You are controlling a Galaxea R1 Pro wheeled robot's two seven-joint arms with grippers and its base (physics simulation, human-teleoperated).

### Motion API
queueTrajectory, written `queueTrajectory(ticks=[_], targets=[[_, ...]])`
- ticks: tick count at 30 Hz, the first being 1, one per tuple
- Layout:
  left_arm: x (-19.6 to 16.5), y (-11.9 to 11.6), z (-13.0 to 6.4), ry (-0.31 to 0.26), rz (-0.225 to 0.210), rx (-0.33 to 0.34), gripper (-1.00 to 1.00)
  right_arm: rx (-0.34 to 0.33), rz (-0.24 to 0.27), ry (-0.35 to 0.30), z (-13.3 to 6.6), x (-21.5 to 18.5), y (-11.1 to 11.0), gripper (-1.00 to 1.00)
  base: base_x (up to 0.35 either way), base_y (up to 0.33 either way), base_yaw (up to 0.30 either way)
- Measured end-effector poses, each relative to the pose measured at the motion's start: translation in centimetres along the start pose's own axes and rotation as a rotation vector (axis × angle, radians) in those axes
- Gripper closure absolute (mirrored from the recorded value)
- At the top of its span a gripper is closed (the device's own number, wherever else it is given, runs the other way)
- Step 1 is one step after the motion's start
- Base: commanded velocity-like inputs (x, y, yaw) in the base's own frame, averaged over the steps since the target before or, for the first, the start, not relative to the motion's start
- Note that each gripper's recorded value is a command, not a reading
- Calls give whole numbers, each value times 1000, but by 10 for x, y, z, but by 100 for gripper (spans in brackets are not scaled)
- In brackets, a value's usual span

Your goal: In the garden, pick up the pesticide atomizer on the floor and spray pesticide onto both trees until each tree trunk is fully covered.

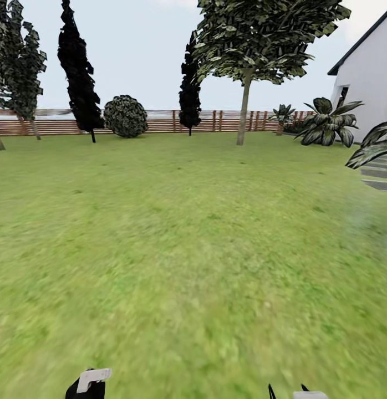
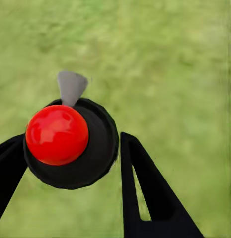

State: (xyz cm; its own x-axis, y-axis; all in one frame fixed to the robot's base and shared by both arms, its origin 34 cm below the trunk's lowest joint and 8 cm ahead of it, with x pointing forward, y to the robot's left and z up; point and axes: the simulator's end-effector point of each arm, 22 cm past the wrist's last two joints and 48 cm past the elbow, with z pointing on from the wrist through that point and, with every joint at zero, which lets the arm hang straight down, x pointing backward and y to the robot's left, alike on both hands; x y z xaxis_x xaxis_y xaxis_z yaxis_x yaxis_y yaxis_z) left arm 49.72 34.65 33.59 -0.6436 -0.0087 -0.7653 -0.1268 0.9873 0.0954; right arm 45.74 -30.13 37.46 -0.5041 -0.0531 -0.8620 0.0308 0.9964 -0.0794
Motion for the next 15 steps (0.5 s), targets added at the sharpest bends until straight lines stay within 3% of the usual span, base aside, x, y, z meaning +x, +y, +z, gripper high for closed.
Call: queueTrajectory(ticks=[8, 15], targets=[[0, 0, 0, 0, 0, 0, 100, 0, 0, 1, 0, 0, 0, -100, 339, 0, -259], [0, 0, 0, 0, 0, 0, 100, -1, 0, 1, 0, 0, 1, -100, 339, -5, -41]])
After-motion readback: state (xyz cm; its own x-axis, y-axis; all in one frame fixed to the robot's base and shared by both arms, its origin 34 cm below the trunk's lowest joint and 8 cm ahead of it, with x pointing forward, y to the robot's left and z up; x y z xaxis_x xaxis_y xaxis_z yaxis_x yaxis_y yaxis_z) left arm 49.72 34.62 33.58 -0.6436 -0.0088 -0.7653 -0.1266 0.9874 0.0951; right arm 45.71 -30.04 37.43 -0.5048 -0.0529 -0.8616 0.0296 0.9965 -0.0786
